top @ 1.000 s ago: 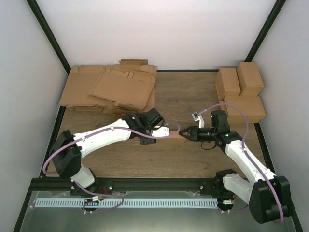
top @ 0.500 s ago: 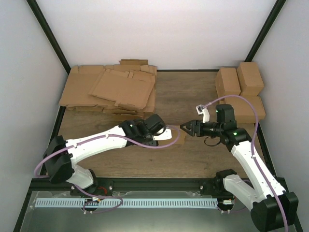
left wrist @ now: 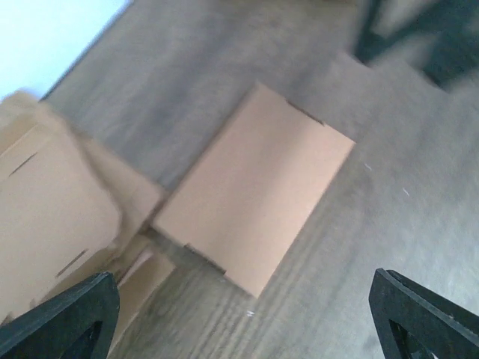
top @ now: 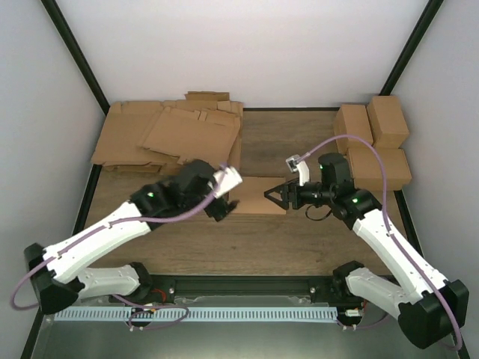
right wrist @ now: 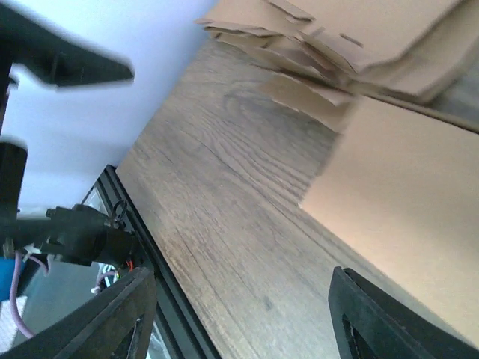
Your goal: Fold the paper box
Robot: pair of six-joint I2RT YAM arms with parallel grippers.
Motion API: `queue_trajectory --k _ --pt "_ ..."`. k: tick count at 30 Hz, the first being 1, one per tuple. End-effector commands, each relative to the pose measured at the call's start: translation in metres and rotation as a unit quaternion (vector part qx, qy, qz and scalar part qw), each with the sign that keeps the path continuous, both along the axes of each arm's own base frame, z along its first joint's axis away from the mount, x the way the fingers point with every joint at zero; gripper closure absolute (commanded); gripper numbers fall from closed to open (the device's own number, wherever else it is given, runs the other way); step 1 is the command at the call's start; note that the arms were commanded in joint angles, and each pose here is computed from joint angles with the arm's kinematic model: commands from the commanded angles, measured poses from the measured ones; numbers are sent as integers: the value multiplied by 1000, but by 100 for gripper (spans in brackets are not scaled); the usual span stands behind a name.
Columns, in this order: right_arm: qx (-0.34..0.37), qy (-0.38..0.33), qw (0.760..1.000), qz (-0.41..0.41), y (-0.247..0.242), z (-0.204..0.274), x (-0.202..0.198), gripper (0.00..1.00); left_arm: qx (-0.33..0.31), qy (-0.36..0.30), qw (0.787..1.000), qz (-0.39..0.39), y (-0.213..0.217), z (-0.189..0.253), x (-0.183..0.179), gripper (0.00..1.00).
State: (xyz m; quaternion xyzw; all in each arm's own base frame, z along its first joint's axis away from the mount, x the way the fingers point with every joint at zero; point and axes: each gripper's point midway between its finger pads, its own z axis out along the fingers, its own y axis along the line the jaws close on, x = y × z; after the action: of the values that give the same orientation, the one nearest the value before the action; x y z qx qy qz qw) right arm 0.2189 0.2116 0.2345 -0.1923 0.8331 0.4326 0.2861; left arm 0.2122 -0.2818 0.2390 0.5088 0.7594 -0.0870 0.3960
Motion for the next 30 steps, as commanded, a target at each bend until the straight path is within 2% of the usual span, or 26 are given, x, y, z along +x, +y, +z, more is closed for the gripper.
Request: queue_trajectory --k 1,2,5,8,13,15,20,22,24,25,28,30 --pt "1 -137 990 40 22 41 8 33 -177 65 976 109 29 54 26 5" --pt "-1 -163 985 56 28 45 5 33 -196 72 970 127 39 58 30 4" --pt "-13 -240 958 158 58 54 -19 23 -212 93 958 172 61 51 40 2" --pt "-69 -255 936 232 81 40 -31 21 -206 116 948 212 78 34 50 1" --pt "-177 -281 909 253 99 8 -9 23 -228 143 931 246 96 27 59 0" --pt "-199 -293 899 259 103 3 -2 24 -246 149 926 246 100 30 60 0" --pt "-260 -288 886 256 107 -12 24 24 -268 178 907 272 115 21 69 0" --pt "-293 -278 884 237 103 -21 37 23 -275 216 897 270 111 6 70 0" --pt "-315 -258 894 189 96 -30 52 21 -288 269 881 263 99 -11 70 0" --pt "-310 -237 908 153 91 -32 61 20 -298 299 866 267 93 -21 70 0" --pt "-246 -128 959 60 67 -41 83 19 -328 396 816 266 73 -63 62 0" --pt "-203 -37 979 11 45 -61 86 20 -331 428 795 273 63 -88 59 3"
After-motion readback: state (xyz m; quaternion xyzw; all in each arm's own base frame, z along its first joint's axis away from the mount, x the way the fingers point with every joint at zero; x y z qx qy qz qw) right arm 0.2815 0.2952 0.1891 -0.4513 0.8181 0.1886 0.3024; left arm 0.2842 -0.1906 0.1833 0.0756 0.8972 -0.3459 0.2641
